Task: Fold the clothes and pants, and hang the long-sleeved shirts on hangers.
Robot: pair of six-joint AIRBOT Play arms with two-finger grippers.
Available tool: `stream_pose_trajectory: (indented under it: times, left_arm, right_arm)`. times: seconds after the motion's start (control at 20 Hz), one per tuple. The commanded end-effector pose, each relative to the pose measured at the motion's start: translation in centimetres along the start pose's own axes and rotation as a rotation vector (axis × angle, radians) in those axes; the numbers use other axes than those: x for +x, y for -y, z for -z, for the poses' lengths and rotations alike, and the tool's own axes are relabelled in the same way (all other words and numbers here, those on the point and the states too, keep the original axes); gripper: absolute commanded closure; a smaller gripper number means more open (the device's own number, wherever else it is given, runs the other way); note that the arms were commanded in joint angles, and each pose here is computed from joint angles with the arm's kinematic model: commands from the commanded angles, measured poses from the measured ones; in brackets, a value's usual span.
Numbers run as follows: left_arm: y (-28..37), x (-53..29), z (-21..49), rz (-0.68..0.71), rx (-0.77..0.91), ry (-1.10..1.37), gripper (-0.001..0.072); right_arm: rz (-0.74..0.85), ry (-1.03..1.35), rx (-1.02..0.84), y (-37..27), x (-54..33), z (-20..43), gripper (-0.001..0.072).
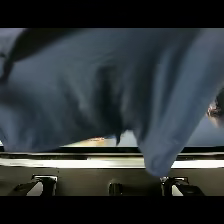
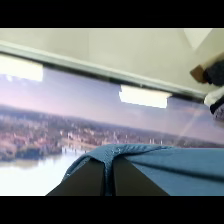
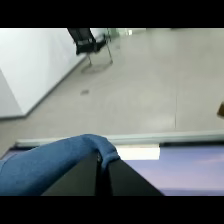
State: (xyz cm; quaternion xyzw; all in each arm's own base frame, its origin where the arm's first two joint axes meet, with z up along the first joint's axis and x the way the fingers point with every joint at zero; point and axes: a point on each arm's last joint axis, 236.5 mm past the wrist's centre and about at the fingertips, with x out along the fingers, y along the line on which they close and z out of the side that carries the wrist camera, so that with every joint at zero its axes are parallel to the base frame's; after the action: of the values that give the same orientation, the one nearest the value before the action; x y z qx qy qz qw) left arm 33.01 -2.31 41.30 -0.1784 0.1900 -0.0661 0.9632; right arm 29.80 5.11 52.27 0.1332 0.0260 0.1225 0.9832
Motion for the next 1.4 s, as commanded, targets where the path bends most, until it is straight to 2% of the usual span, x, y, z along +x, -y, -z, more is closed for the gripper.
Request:
stream_pose_trajectory:
  times: [0.0, 0.2, 0.35, 0.55, 0.65, 0.7, 0.75, 0.8, 0.85, 0.9, 0.95, 1.0, 1.25, 1.35]
  left_arm:
    - [-2.5, 6.9, 4.9, -0.017, -0.061, -0.198, 0.0692]
    - [-8.5, 18.5, 13.6, -0.136, -0.091, -0.451, 0.0691]
    - [-12.2, 26.4, 20.6, -0.201, -0.092, -0.598, 0.0692]
    - [-15.9, 33.0, 28.6, -0.266, -0.170, -0.707, 0.0692]
    - [-17.1, 34.4, 30.7, -0.287, -0.204, -0.723, 0.0691]
    - [-17.4, 34.7, 31.4, -0.292, -0.207, -0.733, 0.0690]
    - [-17.6, 34.9, 31.9, -0.296, -0.209, -0.745, 0.0683]
    - [-17.7, 34.9, 32.3, -0.298, -0.211, -0.754, 0.0596]
    - [-17.8, 34.7, 32.3, -0.300, -0.212, -0.759, 0.0413]
    - [-17.8, 34.4, 32.2, -0.302, -0.214, -0.771, 0.0192]
    - [-17.9, 33.8, 31.9, -0.308, -0.219, -0.789, 0.0026]
    - [-18.2, 32.9, 31.2, -0.313, -0.223, -0.806, 0.0012]
    - [-21.5, 24.7, 24.1, -0.345, -0.203, -0.780, 0.0011]
    - [-23.8, 20.1, 23.2, -0.396, -0.250, -0.746, 0.0012]
  right_arm:
    - [0.049, -0.212, 0.100, 5.8, 10.5, 7.0, 0.0681]
    - [0.001, -0.479, 0.295, 11.1, 24.1, 21.1, 0.0680]
    - [0.025, -0.669, 0.363, 13.0, 30.7, 34.0, 0.0680]
    - [0.045, -0.873, 0.418, 12.7, 34.1, 48.7, 0.0679]
    - [0.048, -0.938, 0.429, 12.3, 34.1, 52.7, 0.0674]
    - [0.048, -0.956, 0.437, 12.1, 34.0, 53.6, 0.0640]
    - [0.056, -0.969, 0.452, 11.9, 33.9, 54.1, 0.0559]
    - [0.059, -0.975, 0.460, 11.9, 33.8, 54.2, 0.0509]
    - [0.055, -0.983, 0.460, 11.7, 33.6, 54.0, 0.0476]
    - [0.051, -0.997, 0.458, 11.7, 33.1, 53.6, 0.0398]
    - [0.046, -1.017, 0.451, 11.7, 32.4, 53.0, 0.0286]
    - [0.021, -1.044, 0.421, 11.4, 31.3, 51.8, 0.0216]
    - [-0.122, -1.190, 0.148, 14.6, 21.6, 42.9, 0.0229]
    - [-0.086, -1.178, 0.244, 17.2, 18.0, 40.3, 0.0230]
